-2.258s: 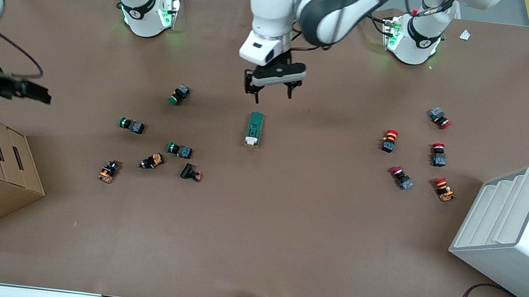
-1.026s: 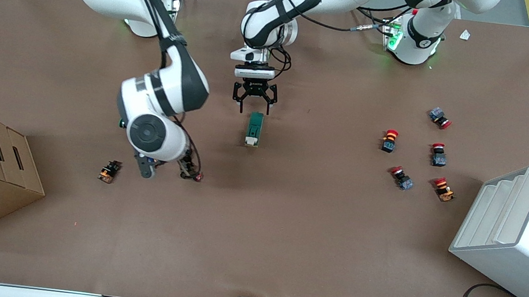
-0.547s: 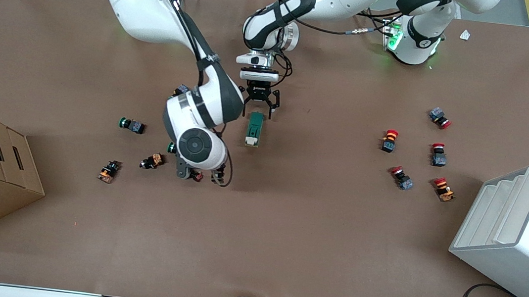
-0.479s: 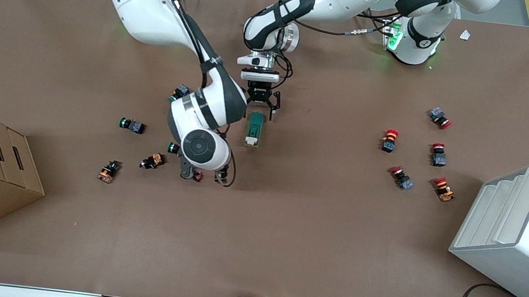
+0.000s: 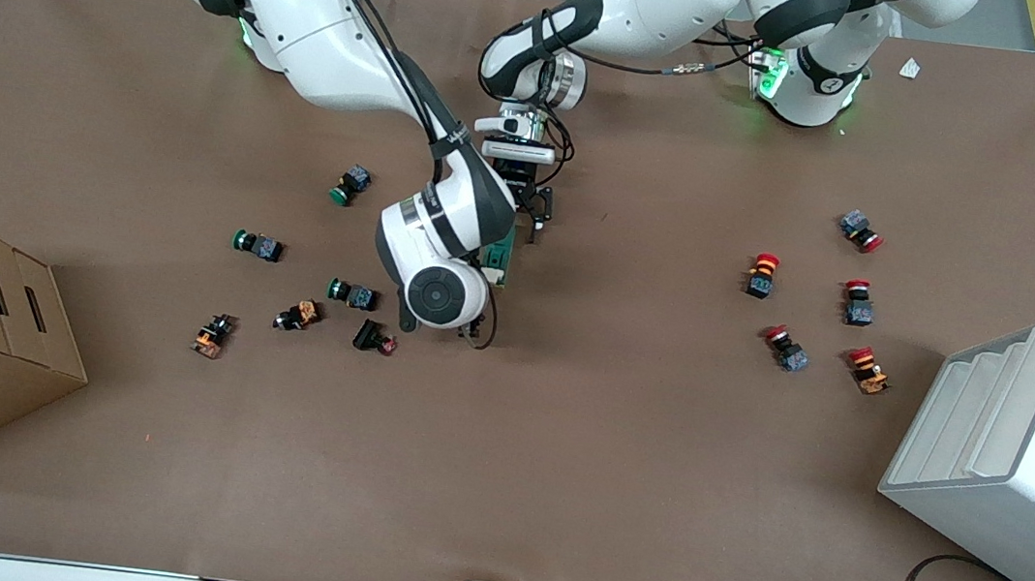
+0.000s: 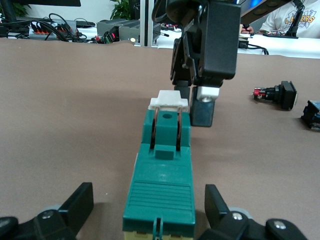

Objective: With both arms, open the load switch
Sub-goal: 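Push the white lever down with the right gripper while the left gripper holds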

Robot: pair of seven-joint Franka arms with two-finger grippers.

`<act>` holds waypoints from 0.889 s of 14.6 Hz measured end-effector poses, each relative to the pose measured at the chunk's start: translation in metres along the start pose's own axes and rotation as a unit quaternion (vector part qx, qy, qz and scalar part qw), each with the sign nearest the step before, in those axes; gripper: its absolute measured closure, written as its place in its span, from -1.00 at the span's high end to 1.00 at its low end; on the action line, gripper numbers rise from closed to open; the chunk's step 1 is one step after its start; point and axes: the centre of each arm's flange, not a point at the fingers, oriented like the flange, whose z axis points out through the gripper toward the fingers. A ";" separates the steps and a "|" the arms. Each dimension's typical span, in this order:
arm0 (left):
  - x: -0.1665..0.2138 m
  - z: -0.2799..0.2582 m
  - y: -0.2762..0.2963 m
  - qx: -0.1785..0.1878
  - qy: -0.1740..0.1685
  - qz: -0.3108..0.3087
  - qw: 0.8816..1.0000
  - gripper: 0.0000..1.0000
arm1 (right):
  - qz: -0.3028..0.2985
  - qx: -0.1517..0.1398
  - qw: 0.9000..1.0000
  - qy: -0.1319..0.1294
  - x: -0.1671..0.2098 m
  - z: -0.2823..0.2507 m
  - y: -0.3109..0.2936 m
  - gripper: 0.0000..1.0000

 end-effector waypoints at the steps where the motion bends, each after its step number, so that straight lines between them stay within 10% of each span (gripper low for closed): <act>1: 0.000 0.000 0.000 0.000 0.001 0.001 1.000 0.97 | 0.000 -0.009 1.000 0.001 -0.001 0.000 0.002 1.00; 13: -0.025 0.000 -0.003 -0.009 0.060 0.040 0.997 0.97 | -0.024 -0.081 0.996 0.006 -0.044 -0.022 0.046 1.00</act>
